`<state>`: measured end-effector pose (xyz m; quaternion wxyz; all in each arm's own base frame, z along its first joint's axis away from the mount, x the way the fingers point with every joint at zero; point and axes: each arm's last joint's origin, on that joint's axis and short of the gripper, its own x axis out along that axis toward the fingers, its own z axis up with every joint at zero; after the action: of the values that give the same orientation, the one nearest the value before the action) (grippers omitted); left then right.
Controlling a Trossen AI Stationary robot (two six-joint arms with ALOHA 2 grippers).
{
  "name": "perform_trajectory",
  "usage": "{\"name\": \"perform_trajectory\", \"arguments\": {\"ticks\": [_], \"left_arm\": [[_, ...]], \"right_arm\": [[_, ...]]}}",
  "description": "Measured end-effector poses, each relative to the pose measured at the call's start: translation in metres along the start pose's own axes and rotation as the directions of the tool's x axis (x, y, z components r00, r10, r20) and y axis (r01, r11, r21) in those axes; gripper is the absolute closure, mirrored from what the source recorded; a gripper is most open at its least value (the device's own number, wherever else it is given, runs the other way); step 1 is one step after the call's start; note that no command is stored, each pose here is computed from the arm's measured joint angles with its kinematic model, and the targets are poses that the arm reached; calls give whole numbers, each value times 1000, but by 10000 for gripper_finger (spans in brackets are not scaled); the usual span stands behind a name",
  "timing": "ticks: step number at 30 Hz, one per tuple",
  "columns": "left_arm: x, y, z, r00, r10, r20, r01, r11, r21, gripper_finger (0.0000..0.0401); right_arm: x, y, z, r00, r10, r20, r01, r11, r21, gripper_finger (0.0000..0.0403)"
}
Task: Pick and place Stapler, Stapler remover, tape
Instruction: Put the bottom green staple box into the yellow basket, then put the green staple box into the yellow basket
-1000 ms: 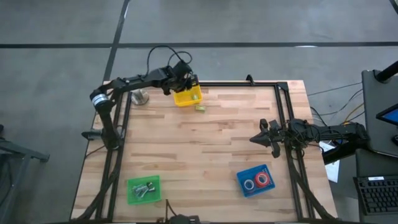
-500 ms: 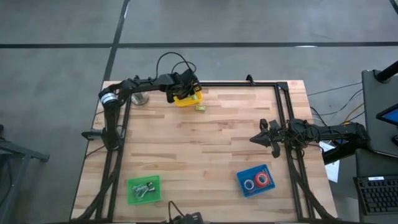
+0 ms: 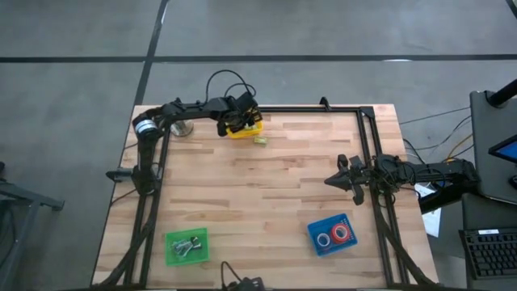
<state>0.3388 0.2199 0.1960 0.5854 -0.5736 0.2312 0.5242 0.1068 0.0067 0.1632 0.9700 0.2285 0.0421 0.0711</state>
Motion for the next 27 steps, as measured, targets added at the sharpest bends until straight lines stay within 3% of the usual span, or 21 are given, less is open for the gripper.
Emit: {"name": "perform_trajectory", "arguments": {"ticks": [7,9,11,12,13,14,15,17,18,20,24,27], "left_arm": [[-7,-3,2,1000,-7,3,7,999,51,190],[-14,-9,5,999,-48,14,46,992,121,180],[-27,-22,4,992,-121,39,105,954,281,176],[-34,-30,2,986,-165,32,139,907,398,175],[-41,-39,-3,978,-208,-1,178,834,523,175],[-48,-47,-9,967,-250,-55,225,730,646,176],[-56,-55,-18,952,-282,-114,268,600,753,177],[-69,-66,-37,925,-316,-209,324,373,870,178],[-74,-69,-45,917,-321,-238,335,291,896,178],[-83,-72,-56,918,-292,-267,332,201,922,178],[-84,-64,-57,942,-195,-275,302,126,945,178],[-78,-54,-58,956,-112,-271,274,11,962,178]], "right_arm": [[0,0,0,1000,0,1,0,1000,0,394],[0,0,0,1000,0,1,0,1000,0,394],[0,0,0,1000,0,1,0,1000,0,394],[0,0,0,1000,0,0,0,1000,0,394],[0,0,0,1000,0,0,0,1000,0,394],[0,0,0,1000,0,0,0,1000,0,394],[0,0,0,1000,0,0,0,1000,0,394],[0,0,0,1000,-1,0,1,1000,0,394],[0,0,0,1000,0,0,0,1000,0,394],[0,0,0,1000,0,0,0,1000,0,394],[0,0,0,1000,0,0,0,1000,0,394],[0,0,0,1000,0,1,0,1000,0,394]]}}
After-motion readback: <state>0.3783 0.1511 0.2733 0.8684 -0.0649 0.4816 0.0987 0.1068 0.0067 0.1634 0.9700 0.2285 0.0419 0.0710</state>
